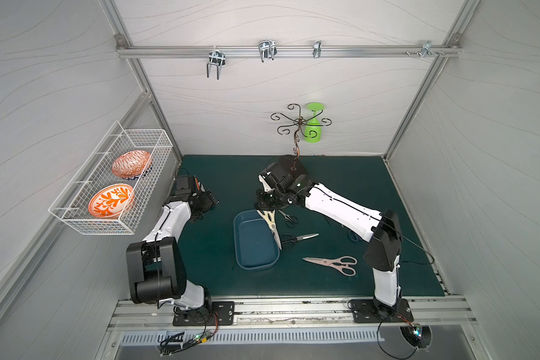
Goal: Put the scissors into the storage box
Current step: Place the scissors in the storage box.
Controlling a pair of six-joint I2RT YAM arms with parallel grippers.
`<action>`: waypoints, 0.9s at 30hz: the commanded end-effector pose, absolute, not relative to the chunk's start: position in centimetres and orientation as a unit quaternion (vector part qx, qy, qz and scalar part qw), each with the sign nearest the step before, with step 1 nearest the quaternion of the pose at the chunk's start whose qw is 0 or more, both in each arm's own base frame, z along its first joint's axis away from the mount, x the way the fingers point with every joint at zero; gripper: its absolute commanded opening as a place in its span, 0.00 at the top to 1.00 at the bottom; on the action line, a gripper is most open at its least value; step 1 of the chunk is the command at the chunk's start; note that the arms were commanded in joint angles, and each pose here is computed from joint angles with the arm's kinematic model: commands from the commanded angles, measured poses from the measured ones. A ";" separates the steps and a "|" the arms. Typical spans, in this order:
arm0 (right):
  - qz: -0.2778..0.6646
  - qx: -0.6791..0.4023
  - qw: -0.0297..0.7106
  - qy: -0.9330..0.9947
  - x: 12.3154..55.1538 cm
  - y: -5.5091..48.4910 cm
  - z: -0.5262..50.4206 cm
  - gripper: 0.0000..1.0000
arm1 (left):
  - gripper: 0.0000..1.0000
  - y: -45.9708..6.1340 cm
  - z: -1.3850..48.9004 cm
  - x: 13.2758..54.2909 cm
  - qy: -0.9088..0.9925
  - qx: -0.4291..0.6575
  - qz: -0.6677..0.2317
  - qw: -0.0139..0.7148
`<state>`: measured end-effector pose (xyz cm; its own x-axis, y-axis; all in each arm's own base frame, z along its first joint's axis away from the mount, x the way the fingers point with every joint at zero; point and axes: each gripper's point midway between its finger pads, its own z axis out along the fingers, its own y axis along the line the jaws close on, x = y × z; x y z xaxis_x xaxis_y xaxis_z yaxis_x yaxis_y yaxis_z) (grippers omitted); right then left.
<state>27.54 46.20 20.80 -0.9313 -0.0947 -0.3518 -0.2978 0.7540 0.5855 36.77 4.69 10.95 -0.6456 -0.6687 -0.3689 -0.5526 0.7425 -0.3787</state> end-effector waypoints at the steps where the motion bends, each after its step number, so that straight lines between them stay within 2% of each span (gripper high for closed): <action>1: 0.349 -0.053 0.169 0.920 28.2 47.9 20.4 1.00 | 0.08 4.8 11.8 37.1 0.896 -0.341 -0.122 0.257; 11: 0.356 0.010 0.126 0.926 27.0 49.2 15.6 1.00 | 0.08 4.9 12.0 37.1 0.895 -0.341 -0.123 0.260; 27: 0.281 0.028 0.085 0.955 25.6 48.9 7.1 1.00 | 0.08 4.3 12.2 37.2 0.892 -0.342 -0.143 0.260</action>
<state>26.01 48.92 8.43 -0.9821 0.1017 -0.1584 -0.0066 0.8222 0.5691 36.80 4.37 11.02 -0.6450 -0.6783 -0.3518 -0.5496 0.7317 -0.4031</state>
